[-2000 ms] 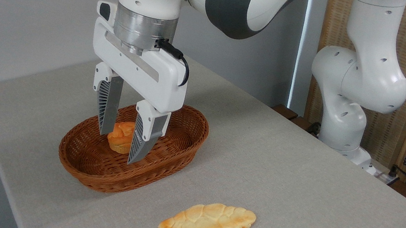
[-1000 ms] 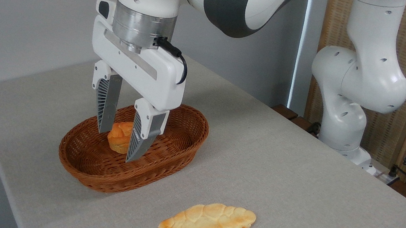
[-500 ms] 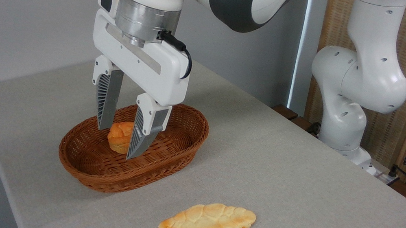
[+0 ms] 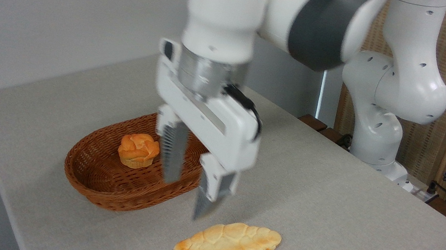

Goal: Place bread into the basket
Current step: 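Move the gripper over the flat leaf-shaped pastry and lower it, then close the gripper on the pastry's edge and pinch it firmly, then lift the held pastry and carry it into the wicker basket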

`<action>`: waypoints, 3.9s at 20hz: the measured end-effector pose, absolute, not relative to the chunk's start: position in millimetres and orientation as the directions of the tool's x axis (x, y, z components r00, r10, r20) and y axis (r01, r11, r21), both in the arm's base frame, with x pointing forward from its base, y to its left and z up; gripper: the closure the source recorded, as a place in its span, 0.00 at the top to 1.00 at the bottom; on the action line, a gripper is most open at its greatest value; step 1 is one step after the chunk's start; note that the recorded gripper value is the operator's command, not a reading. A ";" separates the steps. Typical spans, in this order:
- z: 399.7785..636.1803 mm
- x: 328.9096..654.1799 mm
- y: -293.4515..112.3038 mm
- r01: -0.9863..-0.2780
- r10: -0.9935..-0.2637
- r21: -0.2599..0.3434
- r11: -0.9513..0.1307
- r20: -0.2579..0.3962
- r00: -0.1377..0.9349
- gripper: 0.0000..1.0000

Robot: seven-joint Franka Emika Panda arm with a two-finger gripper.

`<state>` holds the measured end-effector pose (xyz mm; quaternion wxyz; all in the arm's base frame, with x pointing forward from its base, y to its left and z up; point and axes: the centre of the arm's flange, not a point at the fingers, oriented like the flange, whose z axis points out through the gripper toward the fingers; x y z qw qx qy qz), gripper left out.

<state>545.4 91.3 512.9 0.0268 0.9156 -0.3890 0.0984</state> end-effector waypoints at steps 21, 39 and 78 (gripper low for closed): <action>426.4 505.0 132.6 -0.849 -0.845 0.053 -0.526 0.074 0.529 1.00; 403.6 516.7 111.4 -0.869 -0.867 0.032 -0.494 0.065 0.495 0.41; 512.0 542.0 -3.7 -0.825 -0.795 -0.056 -0.563 0.311 0.521 0.44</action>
